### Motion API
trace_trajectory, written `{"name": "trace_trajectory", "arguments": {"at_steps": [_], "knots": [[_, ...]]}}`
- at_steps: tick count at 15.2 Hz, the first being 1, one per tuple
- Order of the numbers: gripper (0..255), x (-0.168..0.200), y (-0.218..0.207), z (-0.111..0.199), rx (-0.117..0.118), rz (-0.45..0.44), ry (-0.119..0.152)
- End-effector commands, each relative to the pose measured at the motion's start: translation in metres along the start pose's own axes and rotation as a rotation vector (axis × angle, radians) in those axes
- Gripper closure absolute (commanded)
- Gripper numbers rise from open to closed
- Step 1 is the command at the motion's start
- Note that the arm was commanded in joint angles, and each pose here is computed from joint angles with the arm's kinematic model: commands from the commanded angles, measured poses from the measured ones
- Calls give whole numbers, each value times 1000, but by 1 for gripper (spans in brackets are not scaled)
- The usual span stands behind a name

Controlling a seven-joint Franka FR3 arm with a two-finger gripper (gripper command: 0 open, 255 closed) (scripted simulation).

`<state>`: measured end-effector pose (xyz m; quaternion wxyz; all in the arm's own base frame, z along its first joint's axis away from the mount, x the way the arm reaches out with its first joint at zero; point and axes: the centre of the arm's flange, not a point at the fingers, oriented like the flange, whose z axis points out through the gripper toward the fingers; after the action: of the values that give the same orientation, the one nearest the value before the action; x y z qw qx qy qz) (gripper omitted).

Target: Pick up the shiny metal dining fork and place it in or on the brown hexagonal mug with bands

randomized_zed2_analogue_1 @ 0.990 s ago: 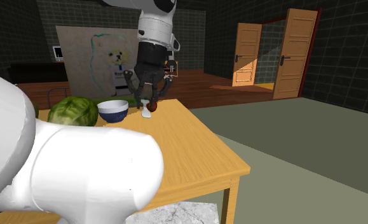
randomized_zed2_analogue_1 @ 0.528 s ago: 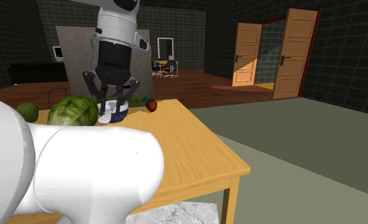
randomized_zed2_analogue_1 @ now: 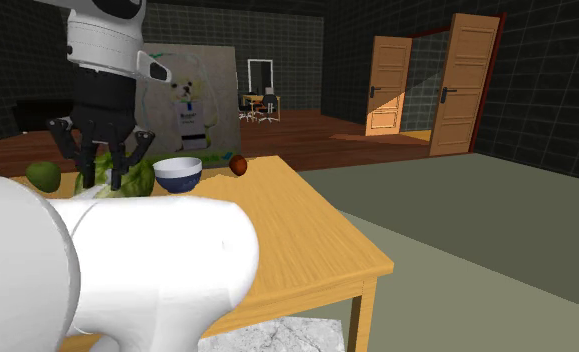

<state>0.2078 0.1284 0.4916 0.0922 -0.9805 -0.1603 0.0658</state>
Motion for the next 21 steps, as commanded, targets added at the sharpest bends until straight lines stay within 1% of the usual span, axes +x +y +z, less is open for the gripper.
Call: {"name": "trace_trajectory", "arguments": {"at_steps": [1,13,21], "knots": [[255,-4,-26,6,1,1,0],[255,-17,-182,45,1,1,0],[255,-12,-173,86,1,1,0]]}}
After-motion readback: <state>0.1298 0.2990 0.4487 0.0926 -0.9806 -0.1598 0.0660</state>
